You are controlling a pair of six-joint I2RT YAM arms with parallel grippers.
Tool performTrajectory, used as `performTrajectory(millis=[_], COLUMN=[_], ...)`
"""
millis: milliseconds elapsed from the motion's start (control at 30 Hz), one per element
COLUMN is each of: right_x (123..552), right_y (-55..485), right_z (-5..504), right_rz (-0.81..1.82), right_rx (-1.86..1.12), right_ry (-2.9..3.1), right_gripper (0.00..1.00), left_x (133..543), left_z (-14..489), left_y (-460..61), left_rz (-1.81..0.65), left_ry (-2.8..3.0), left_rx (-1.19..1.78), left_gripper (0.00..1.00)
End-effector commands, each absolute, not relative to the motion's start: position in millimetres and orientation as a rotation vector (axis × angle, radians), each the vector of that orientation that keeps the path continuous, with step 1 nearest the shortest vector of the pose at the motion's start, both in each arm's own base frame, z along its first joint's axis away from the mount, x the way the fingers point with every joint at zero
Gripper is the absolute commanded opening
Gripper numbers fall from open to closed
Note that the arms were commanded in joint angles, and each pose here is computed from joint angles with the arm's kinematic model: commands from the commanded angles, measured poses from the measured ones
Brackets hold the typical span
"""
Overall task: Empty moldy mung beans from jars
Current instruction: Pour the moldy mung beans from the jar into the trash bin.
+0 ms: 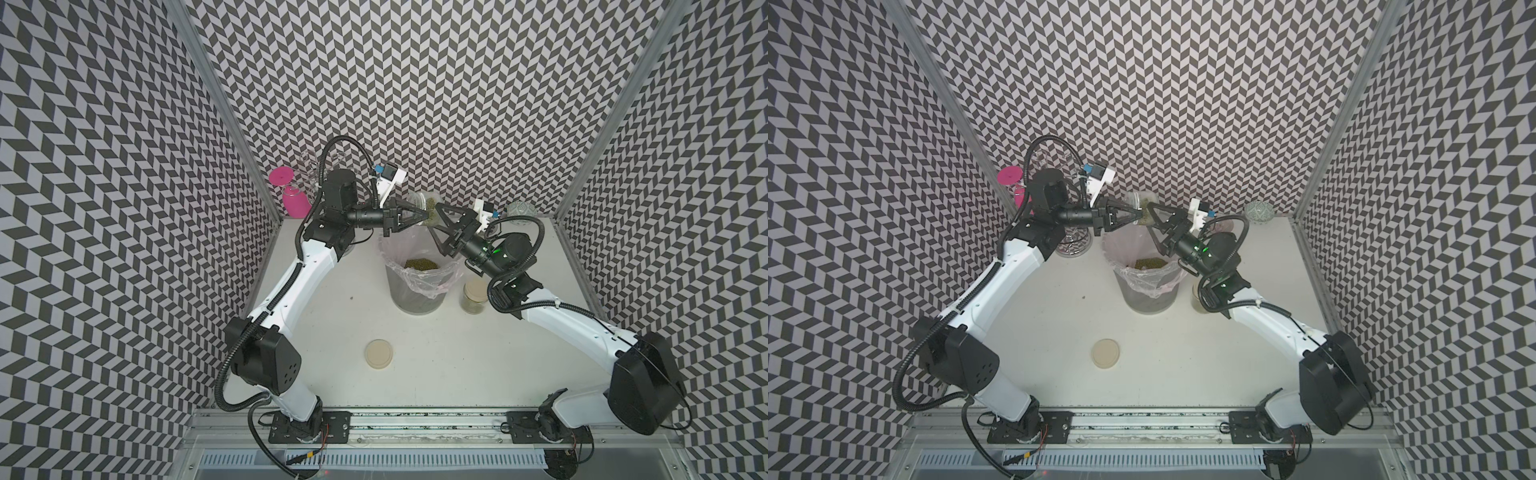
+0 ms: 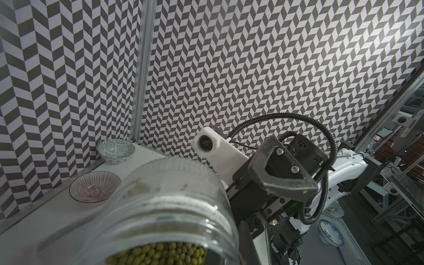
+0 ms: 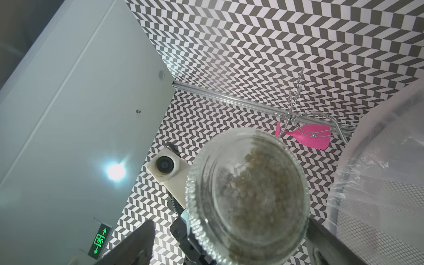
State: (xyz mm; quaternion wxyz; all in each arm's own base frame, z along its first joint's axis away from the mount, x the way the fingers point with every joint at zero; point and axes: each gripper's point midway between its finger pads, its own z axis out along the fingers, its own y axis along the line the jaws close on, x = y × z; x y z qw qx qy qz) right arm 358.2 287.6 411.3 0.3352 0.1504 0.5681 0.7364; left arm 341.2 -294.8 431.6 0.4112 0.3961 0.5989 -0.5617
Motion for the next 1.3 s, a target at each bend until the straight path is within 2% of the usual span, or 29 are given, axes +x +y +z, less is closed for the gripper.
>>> performTrajectory(millis=[0,133,433,933,1100,1200,1233,1267], right_x=[357.5,363.1,372.8,375.2,375.4,376.0,376.0,376.0], right_y=[276.8,280.7,279.2,273.2,275.5,275.3,274.7,274.6], right_z=[431.6,427.8,428.4,432.3,430.9,427.9,428.4,428.8], right_rz=[1.966,1.972,1.934,1.852,1.85,1.856,1.857,1.857], right_rx=[0.434,0.458,0.487,0.464,0.451,0.453,0.453,0.452], right_ry=[1.356,1.376,1.364,1.35,1.361,1.362,1.358,1.355], right_gripper=[0.99,1.0,0.95,0.77,0.74,0.73,0.73,0.73], left_x=[331.4,327.3,322.4,324.0,324.9,331.1,331.6,331.7], left_z=[435.9,429.6,420.7,404.4,403.1,400.9,399.7,399.5], left_y=[-302.9,-313.1,-322.6,-321.9,-320.3,-318.9,-318.3,-317.3], left_rz=[-1.422,-1.439,-1.465,-1.449,-1.446,-1.412,-1.411,-1.41], left_ry=[1.462,1.466,1.483,1.523,1.531,1.554,1.56,1.563], left_rx=[1.035,1.046,1.053,1.043,1.039,1.01,1.007,1.005], left_gripper=[0.0,0.0,0.0,0.0,0.23,0.43,0.55,0.62])
